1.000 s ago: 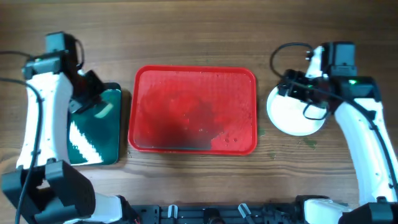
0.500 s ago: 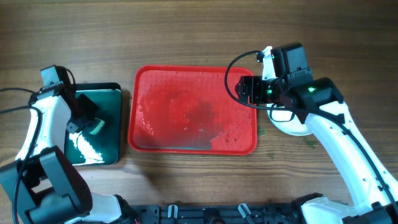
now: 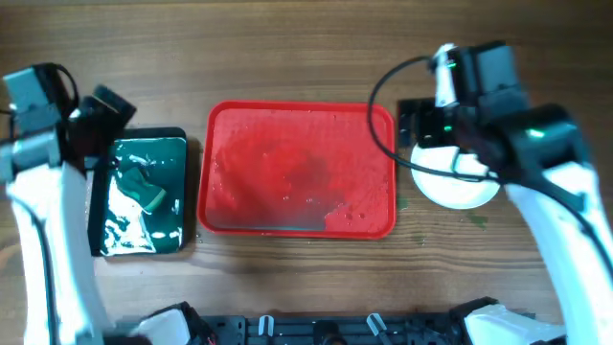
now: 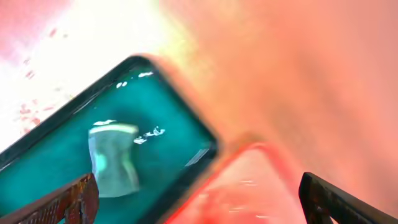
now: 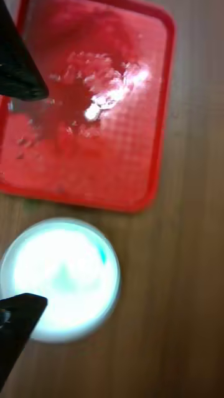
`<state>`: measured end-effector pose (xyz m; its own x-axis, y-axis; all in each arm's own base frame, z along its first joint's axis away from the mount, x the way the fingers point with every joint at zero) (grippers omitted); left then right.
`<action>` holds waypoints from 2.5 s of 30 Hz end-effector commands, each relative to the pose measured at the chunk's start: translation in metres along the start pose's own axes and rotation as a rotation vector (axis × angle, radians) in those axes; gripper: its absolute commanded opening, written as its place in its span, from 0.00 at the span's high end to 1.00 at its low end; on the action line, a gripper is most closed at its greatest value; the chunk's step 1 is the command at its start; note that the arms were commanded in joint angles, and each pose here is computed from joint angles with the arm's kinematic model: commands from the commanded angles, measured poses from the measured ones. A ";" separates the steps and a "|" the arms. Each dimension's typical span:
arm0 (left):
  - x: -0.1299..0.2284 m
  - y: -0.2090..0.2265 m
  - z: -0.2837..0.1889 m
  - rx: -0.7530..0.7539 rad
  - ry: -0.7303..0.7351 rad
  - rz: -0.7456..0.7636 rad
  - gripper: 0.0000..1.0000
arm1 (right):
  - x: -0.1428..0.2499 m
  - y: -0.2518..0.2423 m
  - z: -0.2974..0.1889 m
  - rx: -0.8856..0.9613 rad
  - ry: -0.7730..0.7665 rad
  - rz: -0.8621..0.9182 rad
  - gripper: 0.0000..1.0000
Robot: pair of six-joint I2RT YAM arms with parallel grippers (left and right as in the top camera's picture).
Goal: Clean dirty plates on tray and stack at the side
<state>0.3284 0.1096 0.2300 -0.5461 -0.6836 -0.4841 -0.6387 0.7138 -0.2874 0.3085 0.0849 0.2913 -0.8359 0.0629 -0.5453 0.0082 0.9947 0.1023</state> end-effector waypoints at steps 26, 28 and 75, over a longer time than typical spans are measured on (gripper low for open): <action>-0.004 -0.014 -0.042 0.105 -0.083 -0.046 0.00 | -0.046 -0.030 -0.117 -0.124 -0.668 -0.006 0.00; -0.004 -0.014 -0.042 0.105 -0.083 -0.046 0.00 | -0.023 -0.043 -0.102 -0.117 -0.671 0.012 0.00; -0.008 -0.007 -0.044 0.059 -0.114 -0.049 0.00 | 0.130 -0.064 0.046 -0.232 -0.958 0.045 0.01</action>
<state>0.3156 0.0968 0.2707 -0.4704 -0.6987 -0.5390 -0.6012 0.7009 -0.3838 0.2248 0.0349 0.1718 -0.0583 0.2217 -0.9734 -0.1722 0.9582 0.2285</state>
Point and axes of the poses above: each gripper's point midway between its finger pads, its own z axis out along the fingers, its own y axis along the line the jaws close on, x = y × z, the point moved 2 cm from there along -z, back along the fingers, and after that the axes turned 8 degrees about z, right-handed, at the moved point
